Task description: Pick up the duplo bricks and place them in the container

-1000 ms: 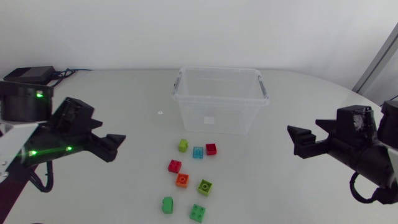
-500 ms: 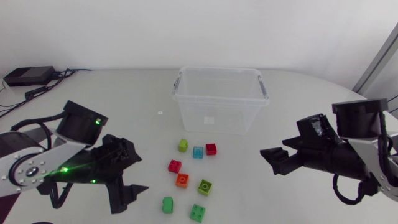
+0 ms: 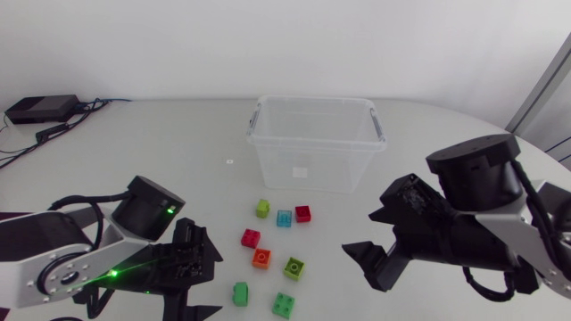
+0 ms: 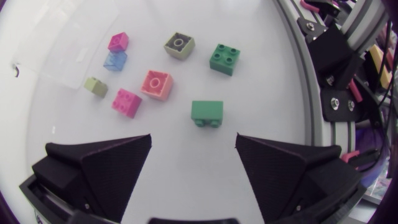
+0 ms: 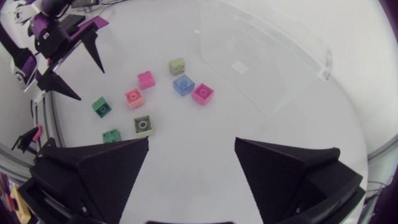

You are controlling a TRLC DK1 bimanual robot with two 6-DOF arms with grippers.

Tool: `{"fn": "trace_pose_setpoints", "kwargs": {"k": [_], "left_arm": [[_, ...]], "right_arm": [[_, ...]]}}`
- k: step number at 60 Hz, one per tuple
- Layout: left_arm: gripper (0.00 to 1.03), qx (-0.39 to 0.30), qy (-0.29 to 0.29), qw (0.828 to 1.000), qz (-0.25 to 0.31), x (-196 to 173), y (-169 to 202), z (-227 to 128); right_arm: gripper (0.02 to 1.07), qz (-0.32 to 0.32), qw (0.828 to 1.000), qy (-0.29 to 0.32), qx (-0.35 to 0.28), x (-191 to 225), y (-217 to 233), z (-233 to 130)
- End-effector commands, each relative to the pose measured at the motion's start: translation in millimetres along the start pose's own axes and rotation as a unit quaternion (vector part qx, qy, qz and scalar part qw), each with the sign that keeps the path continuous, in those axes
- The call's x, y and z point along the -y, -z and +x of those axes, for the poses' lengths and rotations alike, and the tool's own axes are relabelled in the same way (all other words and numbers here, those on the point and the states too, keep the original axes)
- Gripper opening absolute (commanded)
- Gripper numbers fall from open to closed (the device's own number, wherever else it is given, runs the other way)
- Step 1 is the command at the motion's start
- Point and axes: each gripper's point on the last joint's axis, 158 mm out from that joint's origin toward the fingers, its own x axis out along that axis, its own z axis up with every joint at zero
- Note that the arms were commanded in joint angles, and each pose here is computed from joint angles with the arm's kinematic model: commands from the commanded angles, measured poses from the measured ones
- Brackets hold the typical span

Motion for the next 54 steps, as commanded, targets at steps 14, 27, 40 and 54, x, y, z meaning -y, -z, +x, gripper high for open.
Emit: {"fn": "trace_pose_setpoints", "kwargs": {"k": [14,27,40,54], "left_arm": [[0.95,-0.009,0.031,0.999,0.028,10,1,24],[0.93,-0.007,0.045,0.998,0.032,13,-3,35],[0.91,0.012,0.045,0.998,0.034,9,-15,36],[0.77,0.017,0.066,0.997,0.037,17,-20,42]], "right_arm": [[1.02,-0.096,0.995,-0.018,-0.016,-26,4,7],[1.02,-0.136,0.987,-0.002,-0.084,-33,25,29],[1.02,-0.160,0.982,-0.041,-0.096,-63,25,36],[1.02,-0.180,0.976,-0.061,-0.107,-82,29,37]]}}
